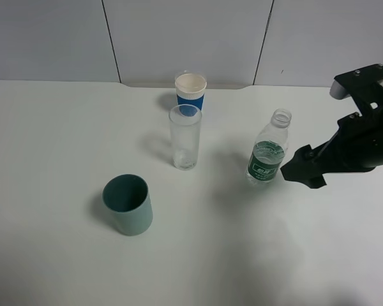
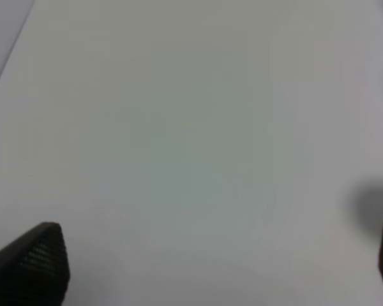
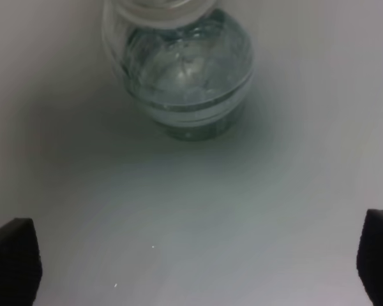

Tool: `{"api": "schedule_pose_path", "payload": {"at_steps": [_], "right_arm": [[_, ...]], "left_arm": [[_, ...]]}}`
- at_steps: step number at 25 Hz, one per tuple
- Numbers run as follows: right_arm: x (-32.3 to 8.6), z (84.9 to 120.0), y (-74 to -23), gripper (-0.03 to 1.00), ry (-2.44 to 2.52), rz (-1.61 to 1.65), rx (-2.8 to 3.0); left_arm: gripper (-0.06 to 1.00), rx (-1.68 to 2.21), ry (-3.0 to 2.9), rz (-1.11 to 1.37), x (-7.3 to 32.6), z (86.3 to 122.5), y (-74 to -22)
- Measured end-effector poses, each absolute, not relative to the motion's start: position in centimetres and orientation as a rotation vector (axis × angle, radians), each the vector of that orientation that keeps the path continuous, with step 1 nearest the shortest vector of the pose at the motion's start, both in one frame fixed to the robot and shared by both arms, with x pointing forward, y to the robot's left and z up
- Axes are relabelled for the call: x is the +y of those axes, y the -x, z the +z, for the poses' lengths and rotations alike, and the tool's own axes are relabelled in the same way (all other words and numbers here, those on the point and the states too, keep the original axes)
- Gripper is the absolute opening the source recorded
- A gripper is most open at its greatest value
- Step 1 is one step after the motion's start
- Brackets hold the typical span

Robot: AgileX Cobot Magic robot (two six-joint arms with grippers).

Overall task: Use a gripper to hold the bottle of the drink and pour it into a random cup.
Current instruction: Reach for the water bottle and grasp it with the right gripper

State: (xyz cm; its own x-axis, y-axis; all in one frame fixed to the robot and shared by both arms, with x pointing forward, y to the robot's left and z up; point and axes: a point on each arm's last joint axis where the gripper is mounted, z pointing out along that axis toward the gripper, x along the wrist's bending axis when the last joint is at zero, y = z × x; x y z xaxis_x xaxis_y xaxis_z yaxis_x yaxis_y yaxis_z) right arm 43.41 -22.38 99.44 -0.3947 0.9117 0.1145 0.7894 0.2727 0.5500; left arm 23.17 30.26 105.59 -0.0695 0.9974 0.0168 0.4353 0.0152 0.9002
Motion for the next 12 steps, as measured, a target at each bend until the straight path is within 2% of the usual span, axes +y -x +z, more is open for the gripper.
{"api": "schedule_pose_path", "payload": {"at_steps": [12], "right_arm": [[-23.4, 96.7, -43.4, 0.99, -1.537, 0.791, 2.175]], "left_arm": [[0.98, 1.591, -1.500, 1.015, 30.3, 105.6, -23.2]]}}
